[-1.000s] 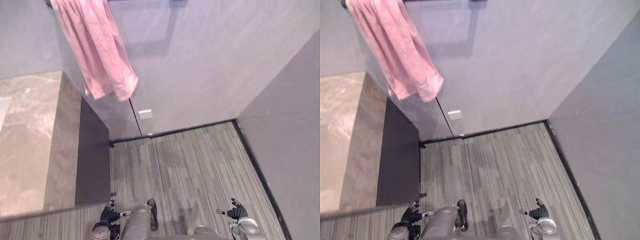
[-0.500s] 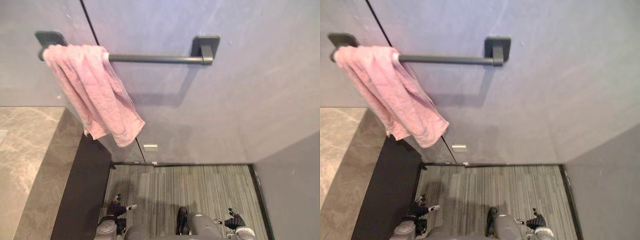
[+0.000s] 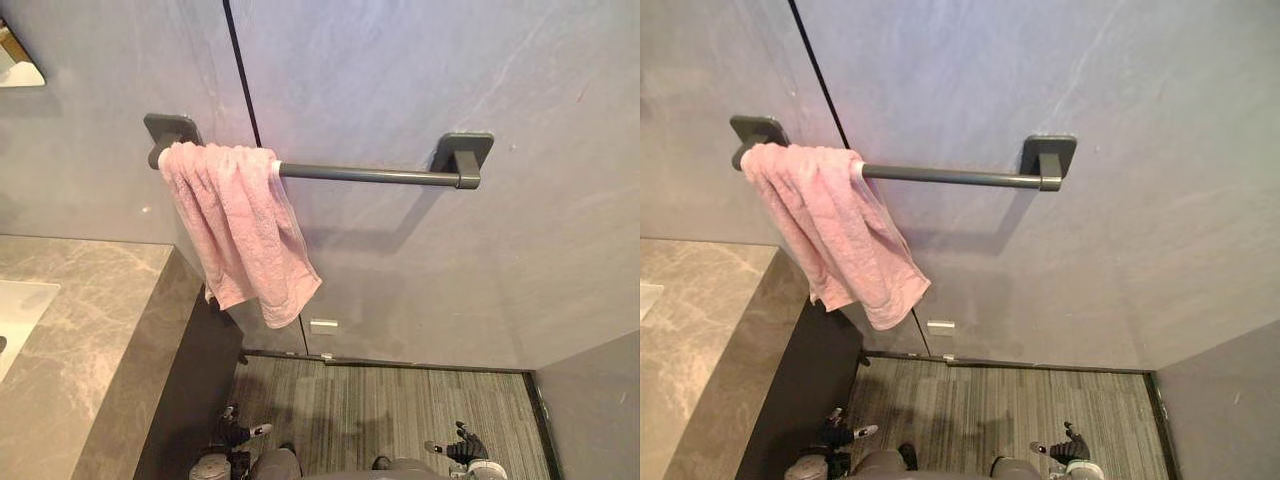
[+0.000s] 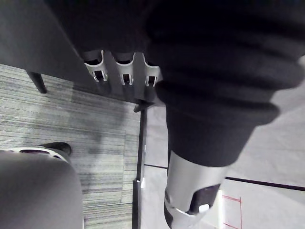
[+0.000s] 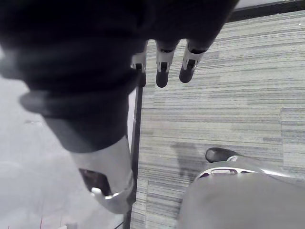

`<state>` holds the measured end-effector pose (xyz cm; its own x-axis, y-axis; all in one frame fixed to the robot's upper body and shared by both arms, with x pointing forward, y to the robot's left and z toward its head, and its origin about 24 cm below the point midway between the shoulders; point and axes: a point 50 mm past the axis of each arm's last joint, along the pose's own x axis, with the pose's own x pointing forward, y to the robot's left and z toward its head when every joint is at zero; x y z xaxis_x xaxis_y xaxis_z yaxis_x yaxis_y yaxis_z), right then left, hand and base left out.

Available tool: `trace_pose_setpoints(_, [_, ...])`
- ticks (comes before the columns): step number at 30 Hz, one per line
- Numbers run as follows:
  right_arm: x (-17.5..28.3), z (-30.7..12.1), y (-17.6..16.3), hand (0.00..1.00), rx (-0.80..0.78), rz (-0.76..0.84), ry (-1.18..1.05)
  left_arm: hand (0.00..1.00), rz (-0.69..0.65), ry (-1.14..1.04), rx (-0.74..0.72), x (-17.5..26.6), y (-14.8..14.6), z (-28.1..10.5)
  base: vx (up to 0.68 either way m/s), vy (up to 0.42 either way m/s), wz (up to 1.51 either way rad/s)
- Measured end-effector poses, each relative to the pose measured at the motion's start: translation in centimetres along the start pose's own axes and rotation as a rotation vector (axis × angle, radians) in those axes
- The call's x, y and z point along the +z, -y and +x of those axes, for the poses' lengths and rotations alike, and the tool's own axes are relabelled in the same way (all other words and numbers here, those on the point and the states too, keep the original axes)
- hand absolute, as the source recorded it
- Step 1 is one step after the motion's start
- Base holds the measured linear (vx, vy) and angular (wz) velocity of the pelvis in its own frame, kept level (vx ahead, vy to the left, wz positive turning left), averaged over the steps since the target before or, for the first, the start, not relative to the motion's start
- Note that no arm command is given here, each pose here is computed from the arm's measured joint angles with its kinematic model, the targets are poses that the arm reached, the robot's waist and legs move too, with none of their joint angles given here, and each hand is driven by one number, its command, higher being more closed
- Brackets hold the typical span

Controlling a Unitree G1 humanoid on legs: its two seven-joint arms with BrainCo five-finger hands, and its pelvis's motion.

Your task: Organize washtable

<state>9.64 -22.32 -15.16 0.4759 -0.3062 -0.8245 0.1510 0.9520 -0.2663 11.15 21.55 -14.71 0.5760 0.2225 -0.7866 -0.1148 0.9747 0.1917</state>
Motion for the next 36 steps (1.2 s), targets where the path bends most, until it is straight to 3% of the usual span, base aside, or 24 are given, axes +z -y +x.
trace_pose_setpoints(10, [-0.8, 0.0, 1.0, 0.00, -0.018, -0.026, -0.036, 0.00, -0.001, 0.020, 0.027, 0.1, -1.1, -0.2, -0.07, 0.010, 0.01])
trace_pose_setpoints(18, [0.3, 0.2, 1.8, 0.00, -0.037, -0.049, 0.017, 0.00, -0.087, 0.432, 0.146, 8.1, -4.6, -1.9, -0.01, 0.018, 0.09])
trace_pose_setpoints(25, [1.1, 0.3, 2.0, 0.00, -0.028, -0.112, 0.042, 0.00, -0.144, 0.676, 0.154, 13.0, -5.4, -4.0, 0.06, -0.005, 0.08])
trace_pose_setpoints(36, [1.8, 0.3, 2.1, 0.00, -0.028, -0.130, 0.077, 0.00, -0.106, 1.025, 0.147, 19.8, -6.5, -8.0, -0.03, -0.002, -0.02])
